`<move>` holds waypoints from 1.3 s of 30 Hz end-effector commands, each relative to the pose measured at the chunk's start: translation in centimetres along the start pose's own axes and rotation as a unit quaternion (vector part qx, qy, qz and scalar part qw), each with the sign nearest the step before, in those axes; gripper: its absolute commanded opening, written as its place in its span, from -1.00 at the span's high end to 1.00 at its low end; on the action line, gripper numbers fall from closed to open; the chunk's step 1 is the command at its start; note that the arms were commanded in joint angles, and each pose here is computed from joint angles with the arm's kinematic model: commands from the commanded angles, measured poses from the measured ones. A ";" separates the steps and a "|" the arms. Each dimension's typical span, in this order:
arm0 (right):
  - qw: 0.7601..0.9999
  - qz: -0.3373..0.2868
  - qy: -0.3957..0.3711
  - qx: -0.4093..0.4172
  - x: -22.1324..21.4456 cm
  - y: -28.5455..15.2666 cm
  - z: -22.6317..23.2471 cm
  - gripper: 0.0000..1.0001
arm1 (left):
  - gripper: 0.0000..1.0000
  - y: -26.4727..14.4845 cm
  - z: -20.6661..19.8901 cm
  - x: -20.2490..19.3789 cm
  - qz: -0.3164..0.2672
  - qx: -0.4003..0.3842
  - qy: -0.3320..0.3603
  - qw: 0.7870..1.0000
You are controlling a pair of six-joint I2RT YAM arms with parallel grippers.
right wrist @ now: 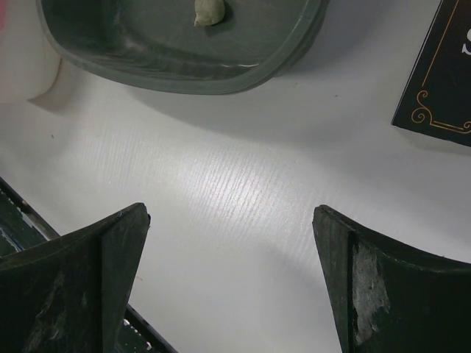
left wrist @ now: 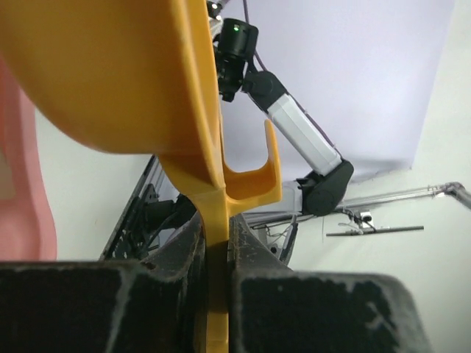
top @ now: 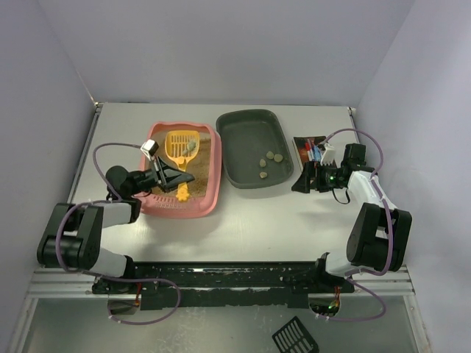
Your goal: Clean the litter box
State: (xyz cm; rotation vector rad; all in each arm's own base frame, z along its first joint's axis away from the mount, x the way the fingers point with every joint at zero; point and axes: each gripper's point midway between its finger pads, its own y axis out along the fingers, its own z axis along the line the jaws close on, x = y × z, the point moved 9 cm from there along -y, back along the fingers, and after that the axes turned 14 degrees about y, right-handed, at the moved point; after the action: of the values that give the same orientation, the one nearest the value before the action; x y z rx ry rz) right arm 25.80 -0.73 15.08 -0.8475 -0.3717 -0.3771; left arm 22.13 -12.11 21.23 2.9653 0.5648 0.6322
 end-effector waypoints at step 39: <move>1.000 -0.010 -0.020 -0.004 0.7 0.0 0.4 -0.89 | 0.86 -3.6 2.2 0.6 0.036 0.290 0.080 0.953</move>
State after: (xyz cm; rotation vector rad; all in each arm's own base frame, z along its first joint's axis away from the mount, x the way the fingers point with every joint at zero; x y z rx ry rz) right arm 25.82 -0.55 15.01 -0.8597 -0.3742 -0.3693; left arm 21.41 -9.71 17.15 3.2792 0.7128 0.5640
